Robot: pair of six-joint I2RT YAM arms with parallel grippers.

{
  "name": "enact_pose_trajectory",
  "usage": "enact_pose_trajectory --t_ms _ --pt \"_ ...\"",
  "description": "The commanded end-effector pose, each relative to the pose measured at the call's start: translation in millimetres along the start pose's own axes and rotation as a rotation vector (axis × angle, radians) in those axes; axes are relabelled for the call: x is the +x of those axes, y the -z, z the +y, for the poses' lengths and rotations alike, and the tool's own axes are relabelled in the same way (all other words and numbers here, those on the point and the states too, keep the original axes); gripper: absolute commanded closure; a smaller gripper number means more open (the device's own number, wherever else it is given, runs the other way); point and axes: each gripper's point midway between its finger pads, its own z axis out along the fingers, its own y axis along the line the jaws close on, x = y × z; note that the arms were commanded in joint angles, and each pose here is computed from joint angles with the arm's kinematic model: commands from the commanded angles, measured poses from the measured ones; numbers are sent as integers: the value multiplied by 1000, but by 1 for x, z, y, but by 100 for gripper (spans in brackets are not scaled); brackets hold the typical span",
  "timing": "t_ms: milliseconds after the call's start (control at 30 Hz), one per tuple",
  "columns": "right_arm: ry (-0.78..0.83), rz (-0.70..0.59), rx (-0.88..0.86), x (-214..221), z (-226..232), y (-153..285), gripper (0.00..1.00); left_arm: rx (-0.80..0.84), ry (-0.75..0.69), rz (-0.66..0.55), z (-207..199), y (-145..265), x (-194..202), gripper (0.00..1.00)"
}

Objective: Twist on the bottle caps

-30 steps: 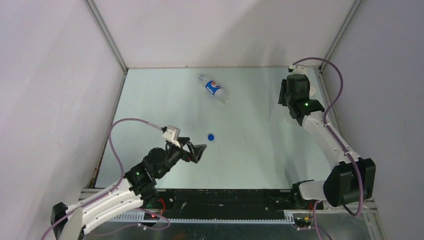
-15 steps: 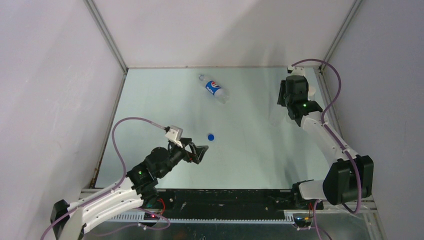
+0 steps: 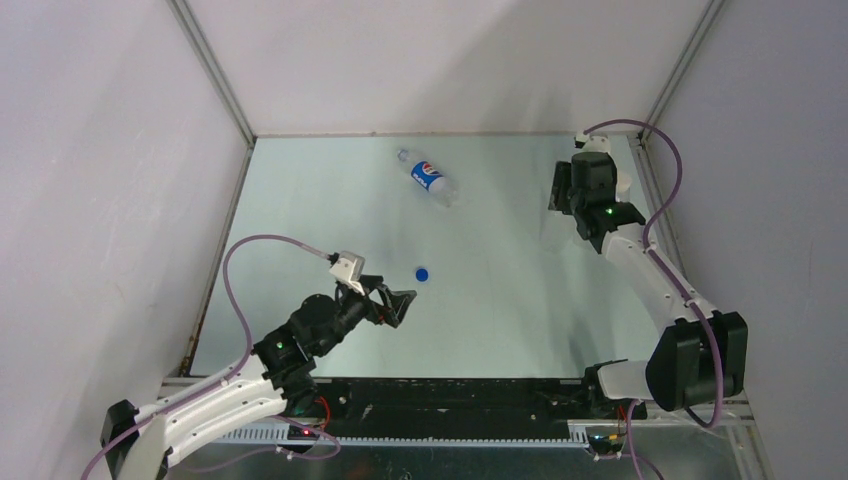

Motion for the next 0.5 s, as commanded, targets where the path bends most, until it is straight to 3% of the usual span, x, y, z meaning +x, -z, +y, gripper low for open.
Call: enact_pose_trajectory --t_ms 0,167,467 --pt "-35 -56 -19 -16 1 12 42 -12 10 -41 0 0 -13 0" --pt "-37 -95 -44 -27 1 28 36 -98 34 -43 14 1 -13 0" --pt "-43 -325 -255 -82 18 114 30 -258 108 -38 42 10 -4 0"
